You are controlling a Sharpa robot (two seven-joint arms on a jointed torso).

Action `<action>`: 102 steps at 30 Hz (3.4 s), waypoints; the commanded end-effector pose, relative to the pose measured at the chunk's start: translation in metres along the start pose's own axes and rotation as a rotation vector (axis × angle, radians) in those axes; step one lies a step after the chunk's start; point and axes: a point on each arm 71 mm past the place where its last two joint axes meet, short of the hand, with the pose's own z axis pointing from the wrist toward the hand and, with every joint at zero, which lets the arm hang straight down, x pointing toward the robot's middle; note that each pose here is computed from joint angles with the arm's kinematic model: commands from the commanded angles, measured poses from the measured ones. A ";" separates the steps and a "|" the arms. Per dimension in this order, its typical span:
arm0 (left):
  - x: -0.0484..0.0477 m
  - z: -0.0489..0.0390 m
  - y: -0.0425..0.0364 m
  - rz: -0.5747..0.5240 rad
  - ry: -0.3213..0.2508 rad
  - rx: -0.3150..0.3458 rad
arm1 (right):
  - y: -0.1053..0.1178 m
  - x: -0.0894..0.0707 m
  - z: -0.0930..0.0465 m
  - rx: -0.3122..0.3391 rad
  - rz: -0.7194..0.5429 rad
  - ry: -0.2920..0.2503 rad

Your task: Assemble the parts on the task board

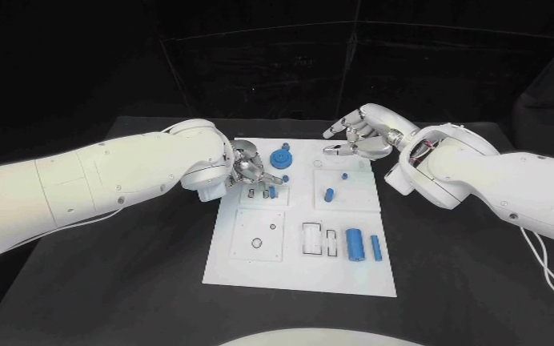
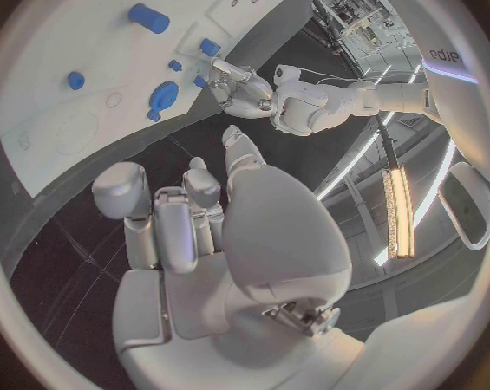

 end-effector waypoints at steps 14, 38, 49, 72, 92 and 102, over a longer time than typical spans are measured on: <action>0.0038 0.0054 -0.0024 0.065 0.047 -0.053 | 0.001 0.000 0.002 -0.002 -0.027 0.003; 0.0060 0.0115 -0.0126 0.068 0.040 -0.036 | 0.001 0.002 0.004 0.003 -0.040 0.013; 0.0073 0.0116 -0.0146 0.074 0.049 -0.027 | 0.001 0.003 0.006 0.010 -0.044 0.032; 0.0077 0.0072 -0.0084 0.079 0.063 -0.023 | -0.001 0.003 0.006 0.020 -0.046 0.038; -0.0001 -0.0016 0.0018 0.023 -0.012 0.013 | -0.003 0.003 0.007 0.022 -0.047 0.036; -0.0016 -0.0063 -0.0021 0.018 -0.084 0.070 | -0.003 0.002 0.006 0.022 -0.048 0.036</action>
